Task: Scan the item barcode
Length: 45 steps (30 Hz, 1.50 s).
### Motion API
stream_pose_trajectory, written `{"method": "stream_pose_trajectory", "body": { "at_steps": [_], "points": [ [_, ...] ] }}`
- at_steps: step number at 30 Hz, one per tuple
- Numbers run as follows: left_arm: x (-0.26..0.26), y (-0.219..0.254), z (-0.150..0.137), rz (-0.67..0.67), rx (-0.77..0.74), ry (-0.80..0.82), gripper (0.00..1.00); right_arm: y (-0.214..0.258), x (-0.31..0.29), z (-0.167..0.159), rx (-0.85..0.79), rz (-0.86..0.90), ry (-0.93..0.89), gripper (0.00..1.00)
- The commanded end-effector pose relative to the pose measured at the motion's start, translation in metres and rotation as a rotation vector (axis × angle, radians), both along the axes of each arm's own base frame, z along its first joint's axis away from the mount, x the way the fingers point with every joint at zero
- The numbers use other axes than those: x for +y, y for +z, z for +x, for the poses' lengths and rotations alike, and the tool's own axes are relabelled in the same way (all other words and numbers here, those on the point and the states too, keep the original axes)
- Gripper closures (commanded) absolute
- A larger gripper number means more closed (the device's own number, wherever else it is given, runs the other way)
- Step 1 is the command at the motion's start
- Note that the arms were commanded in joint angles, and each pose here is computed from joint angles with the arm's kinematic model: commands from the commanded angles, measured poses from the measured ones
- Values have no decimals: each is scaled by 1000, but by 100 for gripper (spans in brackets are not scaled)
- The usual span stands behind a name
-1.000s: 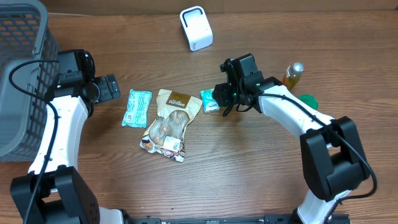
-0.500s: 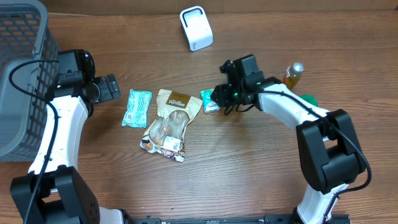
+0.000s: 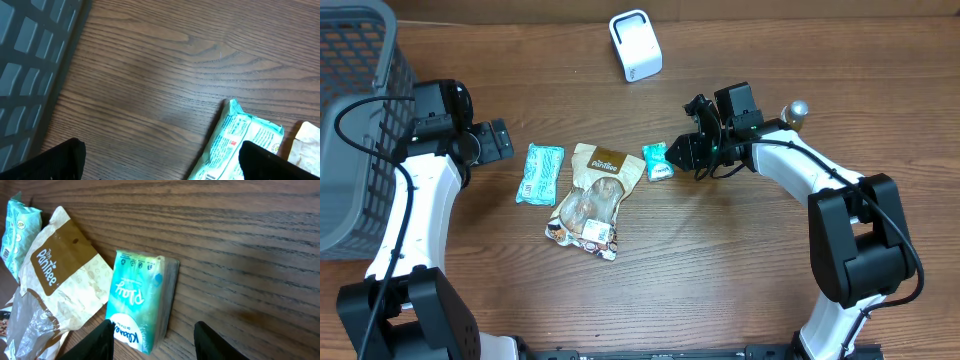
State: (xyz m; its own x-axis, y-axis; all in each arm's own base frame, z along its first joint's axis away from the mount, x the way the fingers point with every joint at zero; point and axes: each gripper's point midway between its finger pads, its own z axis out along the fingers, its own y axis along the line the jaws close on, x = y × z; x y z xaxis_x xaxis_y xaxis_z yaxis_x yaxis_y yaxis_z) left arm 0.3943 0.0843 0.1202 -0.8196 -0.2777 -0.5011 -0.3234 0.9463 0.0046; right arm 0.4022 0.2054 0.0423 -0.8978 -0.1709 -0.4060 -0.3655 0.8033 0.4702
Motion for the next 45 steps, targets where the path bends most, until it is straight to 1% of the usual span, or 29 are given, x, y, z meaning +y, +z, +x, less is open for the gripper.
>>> {"method": "stream_pose_trajectory", "body": {
  "at_steps": [1, 7, 10, 12, 17, 29, 36, 42, 43, 45],
  "points": [
    [-1, 13, 5, 15, -32, -14, 1, -3, 3, -5, 5, 12, 27, 52],
    [-1, 13, 5, 15, -32, -14, 0, -25, 4, -5, 44, 8, 22, 53],
    [-1, 13, 5, 15, -32, -14, 0, -23, 8, -5, 43, 42, 32, 53],
    [-1, 13, 5, 15, -32, -14, 0, -18, 12, -1, 26, 71, 41, 56],
    [-1, 13, 5, 15, -32, -14, 1, -15, 15, 5, 23, 96, 7, 58],
    [-1, 13, 5, 15, -32, -14, 0, -29, 15, 5, 32, 66, 1, 61],
    [-1, 13, 5, 15, -32, -14, 0, -37, 21, -2, 72, 69, 0, 62],
    [-1, 13, 5, 15, -32, -14, 1, -42, 20, -2, 91, 66, -22, 70],
    [-1, 13, 5, 15, -32, -14, 1, -43, 19, -2, 90, 61, -25, 73],
    [-1, 13, 5, 15, -32, -14, 0, -44, 19, -1, 90, 55, -28, 82]
  ]
}}
